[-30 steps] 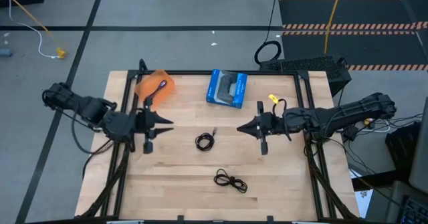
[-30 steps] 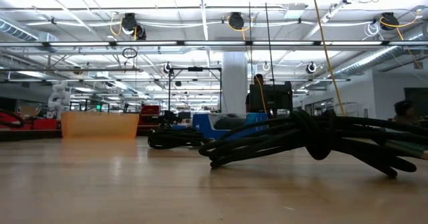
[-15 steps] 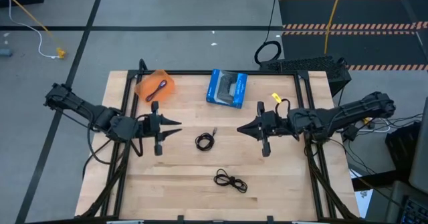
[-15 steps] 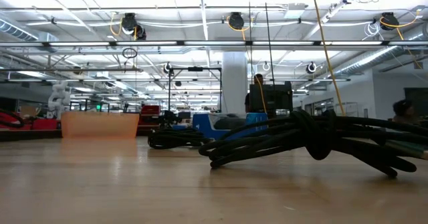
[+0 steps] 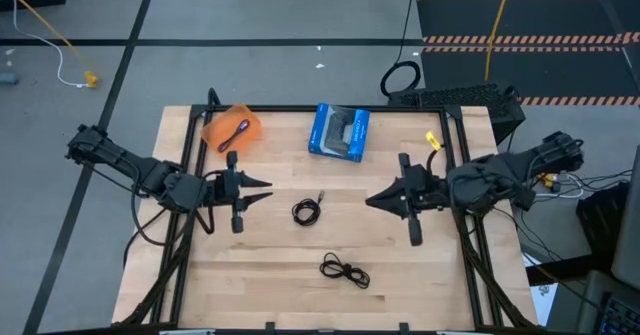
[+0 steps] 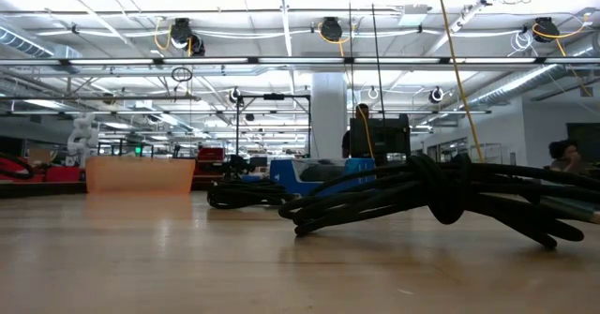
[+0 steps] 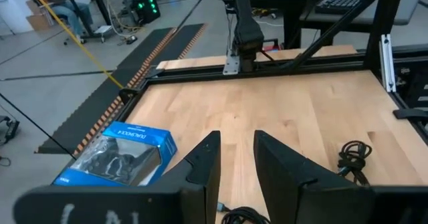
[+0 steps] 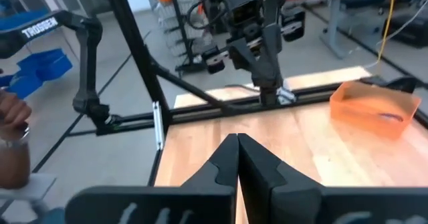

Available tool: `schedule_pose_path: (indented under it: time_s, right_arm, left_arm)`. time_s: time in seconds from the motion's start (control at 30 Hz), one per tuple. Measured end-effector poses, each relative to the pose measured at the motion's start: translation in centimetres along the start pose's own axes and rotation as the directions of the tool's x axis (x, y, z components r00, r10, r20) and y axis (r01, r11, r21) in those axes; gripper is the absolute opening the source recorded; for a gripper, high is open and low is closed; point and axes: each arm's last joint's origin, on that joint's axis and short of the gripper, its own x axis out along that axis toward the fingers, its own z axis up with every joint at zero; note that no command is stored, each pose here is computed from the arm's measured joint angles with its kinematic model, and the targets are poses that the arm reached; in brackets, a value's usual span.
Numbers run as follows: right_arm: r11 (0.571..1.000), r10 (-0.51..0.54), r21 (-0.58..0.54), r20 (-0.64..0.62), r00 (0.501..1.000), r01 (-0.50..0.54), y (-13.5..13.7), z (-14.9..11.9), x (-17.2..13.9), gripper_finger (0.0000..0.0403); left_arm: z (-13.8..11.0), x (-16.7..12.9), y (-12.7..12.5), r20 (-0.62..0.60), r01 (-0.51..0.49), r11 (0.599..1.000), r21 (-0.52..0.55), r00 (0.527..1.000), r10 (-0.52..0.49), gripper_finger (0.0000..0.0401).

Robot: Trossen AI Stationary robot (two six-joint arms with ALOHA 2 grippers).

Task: Pick and place USB-C Cables
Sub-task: Put the bottom black charger cable into the orange bin

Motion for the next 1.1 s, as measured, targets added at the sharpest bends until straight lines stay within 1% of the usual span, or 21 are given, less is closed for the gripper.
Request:
schedule_pose_path:
  time_s: [0.17,0.3,0.4,0.47,0.53,0.67,0.83,0.9,1.0,1.1]
  right_arm:
    - [1.000,-0.008,0.009,-0.062,0.998,0.009,1.0,1.8,0.1,0.0000]
    - [0.999,-0.033,-0.010,-0.128,0.991,0.032,1.5,2.7,0.4,0.0000]
    - [0.999,-0.046,-0.013,-0.173,0.984,0.044,1.8,3.2,0.9,0.0000]
    - [0.999,-0.035,-0.016,-0.216,0.976,0.033,2.1,3.2,1.4,0.0000]
    - [1.000,-0.022,-0.013,-0.269,0.963,0.019,2.3,2.9,2.0,0.0000]
    - [0.999,0.013,0.043,-0.389,0.921,0.004,2.6,1.8,3.0,0.0000]
    - [0.992,-0.039,0.086,-0.516,0.855,0.096,2.7,0.0,3.9,0.0000]
    - [0.989,-0.044,0.096,-0.550,0.834,0.116,2.8,-0.5,4.1,0.0000]
    - [0.986,-0.025,0.121,-0.580,0.814,0.116,3.3,-1.0,4.3,0.0000]
    - [0.987,-0.010,0.121,-0.608,0.794,0.106,3.8,-1.5,4.7,0.0000]
  left_arm:
    - [0.0,0.0,0.0,0.002,0.000,1.000,-0.009,1.000,0.000,0.0092]
    - [0.0,0.0,0.0,0.001,0.000,1.000,-0.030,1.000,0.000,0.0092]
    - [0.0,0.0,0.0,-0.002,0.000,0.999,-0.050,1.000,0.000,0.0092]
    - [-0.1,0.0,-0.1,-0.010,0.001,0.998,-0.066,1.000,-0.001,0.0092]
    - [-0.3,0.0,-0.2,-0.025,0.003,0.997,-0.082,1.000,-0.005,0.0092]
    - [-0.6,0.5,-0.7,-0.052,0.006,0.995,-0.096,0.999,-0.011,0.0092]
    - [-0.9,1.3,-1.4,-0.067,0.010,0.996,-0.087,0.998,-0.016,0.0092]
    - [-0.9,1.6,-1.6,-0.063,0.009,0.996,-0.090,0.998,-0.015,0.0092]
    - [-0.9,1.8,-1.7,-0.061,0.010,0.996,-0.088,0.998,-0.015,0.0092]
    - [-0.9,1.8,-1.7,-0.058,0.010,0.996,-0.090,0.998,-0.015,0.0092]
